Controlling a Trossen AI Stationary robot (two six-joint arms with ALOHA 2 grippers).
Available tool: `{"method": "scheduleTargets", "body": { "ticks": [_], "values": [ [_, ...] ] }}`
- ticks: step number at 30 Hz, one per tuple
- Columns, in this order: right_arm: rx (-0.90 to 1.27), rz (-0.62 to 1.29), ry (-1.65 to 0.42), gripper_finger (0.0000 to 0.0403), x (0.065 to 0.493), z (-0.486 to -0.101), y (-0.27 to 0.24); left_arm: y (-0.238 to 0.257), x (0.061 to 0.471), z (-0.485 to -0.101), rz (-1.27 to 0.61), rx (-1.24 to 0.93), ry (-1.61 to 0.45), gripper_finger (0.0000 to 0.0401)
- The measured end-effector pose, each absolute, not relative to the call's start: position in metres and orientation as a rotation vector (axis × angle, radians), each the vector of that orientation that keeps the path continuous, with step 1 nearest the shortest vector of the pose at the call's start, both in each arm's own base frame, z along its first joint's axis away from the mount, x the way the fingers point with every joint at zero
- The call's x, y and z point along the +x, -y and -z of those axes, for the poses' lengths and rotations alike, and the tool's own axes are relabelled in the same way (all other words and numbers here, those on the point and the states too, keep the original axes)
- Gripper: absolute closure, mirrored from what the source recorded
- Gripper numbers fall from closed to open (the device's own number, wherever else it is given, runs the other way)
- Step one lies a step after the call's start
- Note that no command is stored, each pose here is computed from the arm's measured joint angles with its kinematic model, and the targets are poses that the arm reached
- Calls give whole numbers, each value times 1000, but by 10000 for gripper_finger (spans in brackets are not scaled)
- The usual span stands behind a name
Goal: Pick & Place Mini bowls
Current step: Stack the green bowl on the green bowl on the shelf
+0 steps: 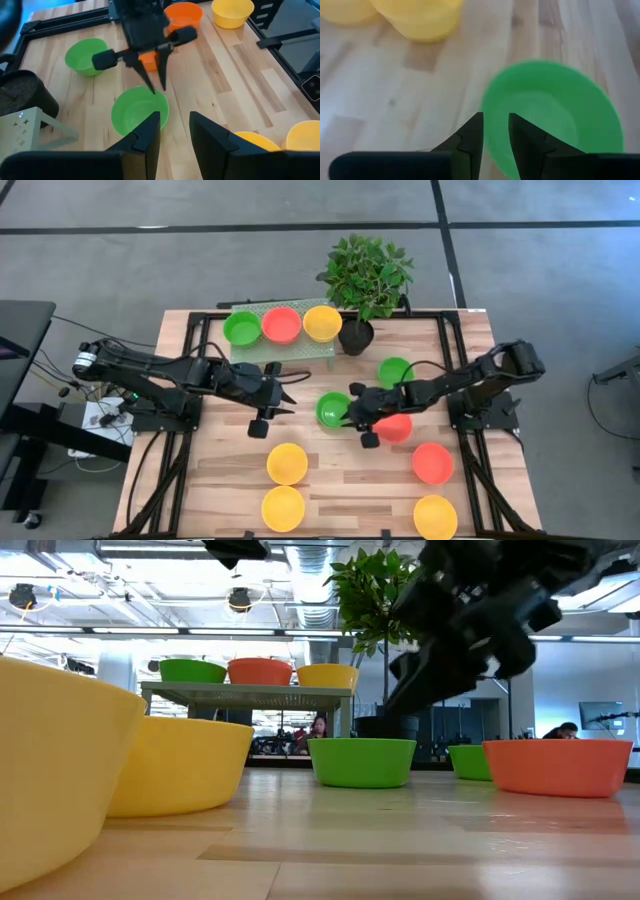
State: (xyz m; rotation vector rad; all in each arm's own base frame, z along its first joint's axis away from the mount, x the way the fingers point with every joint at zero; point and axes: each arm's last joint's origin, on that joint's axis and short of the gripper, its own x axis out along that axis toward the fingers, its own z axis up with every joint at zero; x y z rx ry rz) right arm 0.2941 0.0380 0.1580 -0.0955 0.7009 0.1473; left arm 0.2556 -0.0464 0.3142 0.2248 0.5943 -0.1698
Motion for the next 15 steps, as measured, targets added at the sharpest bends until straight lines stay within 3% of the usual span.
{"method": "scheduleTargets", "body": {
  "ticks": [15],
  "values": [
    [-93,-165,-814,317,317,-154,-42,45,256,-314,166,224,-595,295]
  ]
}}
